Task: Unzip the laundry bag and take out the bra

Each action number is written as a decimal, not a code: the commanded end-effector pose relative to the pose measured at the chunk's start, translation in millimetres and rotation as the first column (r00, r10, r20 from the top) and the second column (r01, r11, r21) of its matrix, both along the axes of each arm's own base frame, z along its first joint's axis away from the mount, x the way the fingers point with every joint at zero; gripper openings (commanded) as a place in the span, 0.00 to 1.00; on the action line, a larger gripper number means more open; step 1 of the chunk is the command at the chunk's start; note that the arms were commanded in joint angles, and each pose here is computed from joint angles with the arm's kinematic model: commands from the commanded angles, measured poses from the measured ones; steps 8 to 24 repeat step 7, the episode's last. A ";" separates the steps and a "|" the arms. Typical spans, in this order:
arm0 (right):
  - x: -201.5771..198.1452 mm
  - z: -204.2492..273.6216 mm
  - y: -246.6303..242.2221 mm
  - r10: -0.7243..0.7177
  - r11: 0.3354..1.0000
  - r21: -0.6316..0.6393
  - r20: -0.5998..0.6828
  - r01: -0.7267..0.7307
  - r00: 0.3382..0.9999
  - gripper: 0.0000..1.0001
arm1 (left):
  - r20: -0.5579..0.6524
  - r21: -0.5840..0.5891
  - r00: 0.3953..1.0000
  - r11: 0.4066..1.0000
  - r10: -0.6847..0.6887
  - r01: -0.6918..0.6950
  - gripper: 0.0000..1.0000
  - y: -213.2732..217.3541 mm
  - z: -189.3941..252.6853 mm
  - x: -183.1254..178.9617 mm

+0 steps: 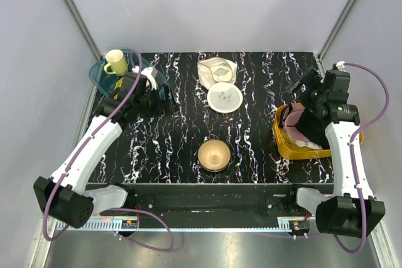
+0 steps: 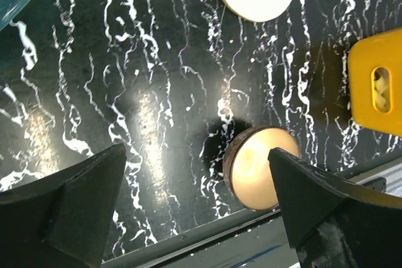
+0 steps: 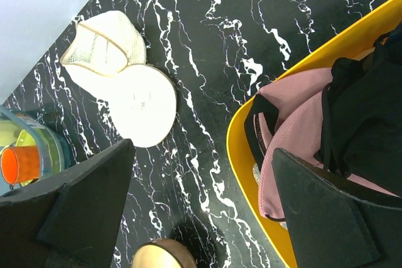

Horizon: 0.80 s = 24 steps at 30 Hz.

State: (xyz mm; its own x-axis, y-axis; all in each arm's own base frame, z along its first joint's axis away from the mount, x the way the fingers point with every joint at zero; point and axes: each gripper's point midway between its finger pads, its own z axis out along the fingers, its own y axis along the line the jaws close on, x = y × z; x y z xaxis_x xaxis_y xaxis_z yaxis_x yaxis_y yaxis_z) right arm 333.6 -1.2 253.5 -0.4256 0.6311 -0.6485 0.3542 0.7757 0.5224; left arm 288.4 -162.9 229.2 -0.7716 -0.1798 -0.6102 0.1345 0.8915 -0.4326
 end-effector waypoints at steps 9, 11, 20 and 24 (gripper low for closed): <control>5.4 2.4 -6.1 -0.020 0.999 -0.031 0.012 0.021 1.000 1.00 | 0.146 -0.017 0.987 0.998 0.067 -0.066 0.99 19.0 19.7 -7.5; 5.4 2.4 -6.1 -0.020 0.999 -0.031 0.012 0.021 1.000 1.00 | 0.146 -0.017 0.987 0.998 0.067 -0.066 0.99 19.0 19.7 -7.5; 5.4 2.4 -6.1 -0.020 0.999 -0.031 0.012 0.021 1.000 1.00 | 0.146 -0.017 0.987 0.998 0.067 -0.066 0.99 19.0 19.7 -7.5; 5.4 2.4 -6.1 -0.020 0.999 -0.031 0.012 0.021 1.000 1.00 | 0.146 -0.017 0.987 0.998 0.067 -0.066 0.99 19.0 19.7 -7.5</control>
